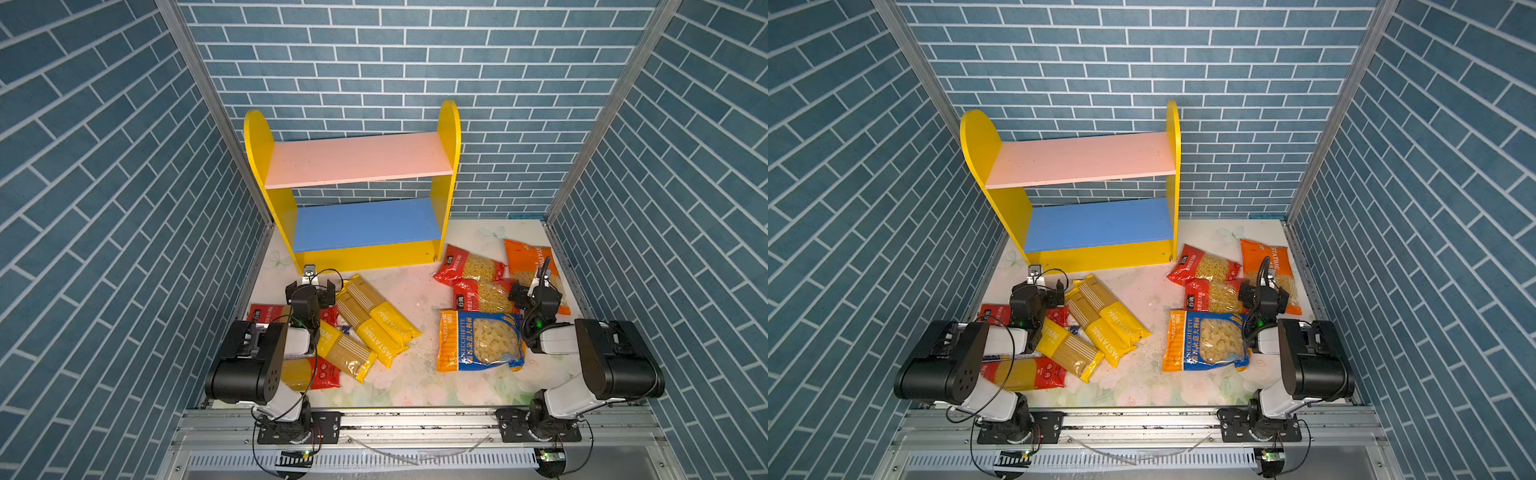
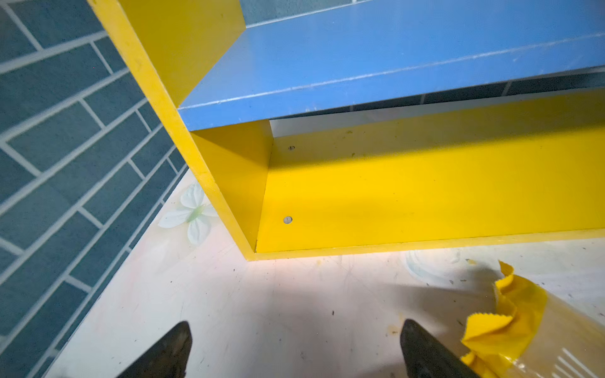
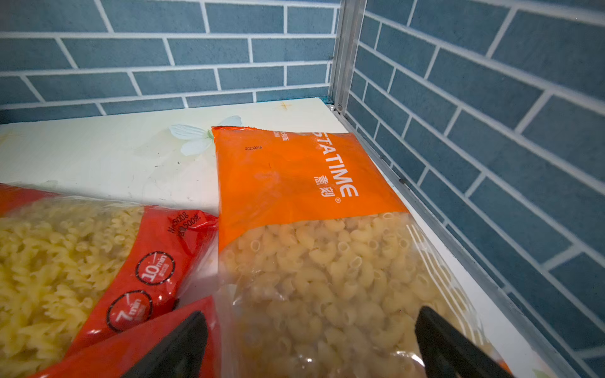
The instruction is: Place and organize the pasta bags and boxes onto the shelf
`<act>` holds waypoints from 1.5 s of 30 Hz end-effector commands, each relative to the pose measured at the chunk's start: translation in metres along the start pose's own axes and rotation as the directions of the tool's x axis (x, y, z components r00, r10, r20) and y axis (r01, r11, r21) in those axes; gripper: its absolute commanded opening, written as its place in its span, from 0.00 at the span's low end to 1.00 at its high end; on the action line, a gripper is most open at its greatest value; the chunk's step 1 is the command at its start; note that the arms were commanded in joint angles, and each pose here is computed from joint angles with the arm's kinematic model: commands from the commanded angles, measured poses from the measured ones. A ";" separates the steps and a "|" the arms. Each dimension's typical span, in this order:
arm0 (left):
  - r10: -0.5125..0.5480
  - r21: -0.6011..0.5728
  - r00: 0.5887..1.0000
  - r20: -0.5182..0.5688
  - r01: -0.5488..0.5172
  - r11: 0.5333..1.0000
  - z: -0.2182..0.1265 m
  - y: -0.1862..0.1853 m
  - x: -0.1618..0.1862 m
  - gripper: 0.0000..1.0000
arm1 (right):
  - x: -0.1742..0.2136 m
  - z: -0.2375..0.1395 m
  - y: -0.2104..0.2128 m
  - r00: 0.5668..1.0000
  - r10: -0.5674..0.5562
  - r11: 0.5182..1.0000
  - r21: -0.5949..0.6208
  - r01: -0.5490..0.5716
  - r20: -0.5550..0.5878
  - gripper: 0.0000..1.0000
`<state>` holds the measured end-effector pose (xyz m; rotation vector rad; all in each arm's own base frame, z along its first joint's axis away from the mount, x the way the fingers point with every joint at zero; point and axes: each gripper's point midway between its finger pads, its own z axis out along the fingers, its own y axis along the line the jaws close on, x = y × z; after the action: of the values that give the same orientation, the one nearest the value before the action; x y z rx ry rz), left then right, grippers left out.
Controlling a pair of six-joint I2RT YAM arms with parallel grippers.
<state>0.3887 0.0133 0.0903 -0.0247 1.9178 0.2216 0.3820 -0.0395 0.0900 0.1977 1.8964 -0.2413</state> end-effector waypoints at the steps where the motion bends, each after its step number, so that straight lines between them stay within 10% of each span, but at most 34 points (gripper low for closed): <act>1: 0.004 0.016 1.000 0.009 -0.004 1.000 0.002 -0.001 -0.006 1.00 | -0.005 0.002 0.004 1.000 -0.023 1.000 -0.011 0.023 0.013 0.99; 45: -0.070 -0.154 0.994 0.078 0.082 0.985 -0.042 0.035 -0.047 1.00 | -0.036 -0.004 -0.002 0.999 -0.015 1.000 -0.028 0.013 -0.052 0.99</act>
<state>0.3675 0.0286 0.1409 -0.1337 1.8060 0.2808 0.3805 -0.0426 0.0918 0.1861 1.9695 -0.2074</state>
